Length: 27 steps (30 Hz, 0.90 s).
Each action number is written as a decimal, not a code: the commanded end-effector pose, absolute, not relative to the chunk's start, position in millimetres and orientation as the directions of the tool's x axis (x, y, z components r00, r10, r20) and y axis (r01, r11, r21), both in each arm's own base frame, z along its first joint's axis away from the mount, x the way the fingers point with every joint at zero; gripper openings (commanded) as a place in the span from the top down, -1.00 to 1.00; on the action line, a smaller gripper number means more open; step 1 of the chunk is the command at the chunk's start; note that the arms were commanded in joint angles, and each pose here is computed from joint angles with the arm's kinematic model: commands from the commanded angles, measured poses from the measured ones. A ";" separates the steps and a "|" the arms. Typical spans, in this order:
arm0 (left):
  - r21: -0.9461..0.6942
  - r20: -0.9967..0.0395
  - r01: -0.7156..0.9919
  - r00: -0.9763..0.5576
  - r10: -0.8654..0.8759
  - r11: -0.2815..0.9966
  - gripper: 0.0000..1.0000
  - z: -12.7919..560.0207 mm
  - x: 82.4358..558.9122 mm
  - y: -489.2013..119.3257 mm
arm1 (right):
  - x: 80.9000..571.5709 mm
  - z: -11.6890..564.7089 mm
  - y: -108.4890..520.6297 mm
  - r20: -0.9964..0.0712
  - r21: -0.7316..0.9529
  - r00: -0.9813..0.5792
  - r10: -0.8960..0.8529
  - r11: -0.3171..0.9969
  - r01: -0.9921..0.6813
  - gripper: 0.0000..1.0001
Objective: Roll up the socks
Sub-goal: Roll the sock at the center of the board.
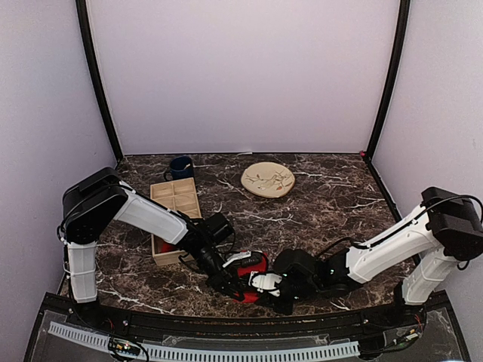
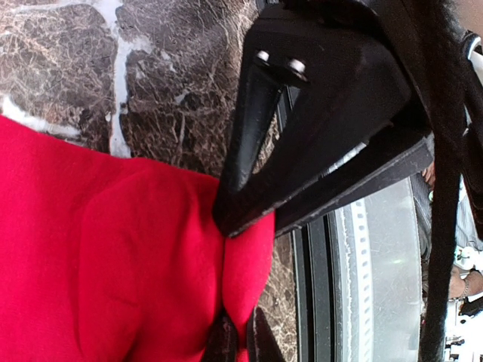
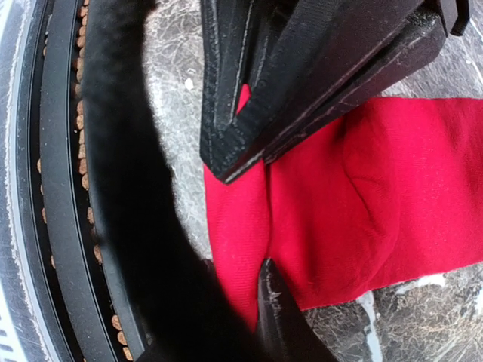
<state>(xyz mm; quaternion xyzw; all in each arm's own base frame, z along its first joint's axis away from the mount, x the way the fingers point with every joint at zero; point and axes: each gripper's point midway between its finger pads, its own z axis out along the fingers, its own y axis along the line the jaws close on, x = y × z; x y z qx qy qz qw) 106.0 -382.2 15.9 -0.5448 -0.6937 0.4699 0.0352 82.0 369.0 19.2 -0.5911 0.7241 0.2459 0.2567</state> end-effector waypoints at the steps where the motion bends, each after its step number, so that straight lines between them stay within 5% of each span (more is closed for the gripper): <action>1: -0.685 -0.245 0.713 -0.422 0.873 0.153 0.92 -34.6 94.8 -339.9 | 78.1 18.8 374.7 -0.657 0.049 -0.155 -0.738 0.163 -0.985 0.77; 9: -0.673 -0.241 0.720 -0.429 0.871 0.168 0.83 -36.5 97.5 -339.9 | 77.3 17.9 373.3 -0.650 0.053 -0.157 -0.743 0.163 -0.985 1.00; 27: -0.563 -0.331 0.800 -0.447 0.831 0.206 0.42 -20.3 120.7 -341.8 | 78.8 8.7 369.4 -0.625 0.159 -0.290 -0.725 0.246 -0.956 1.00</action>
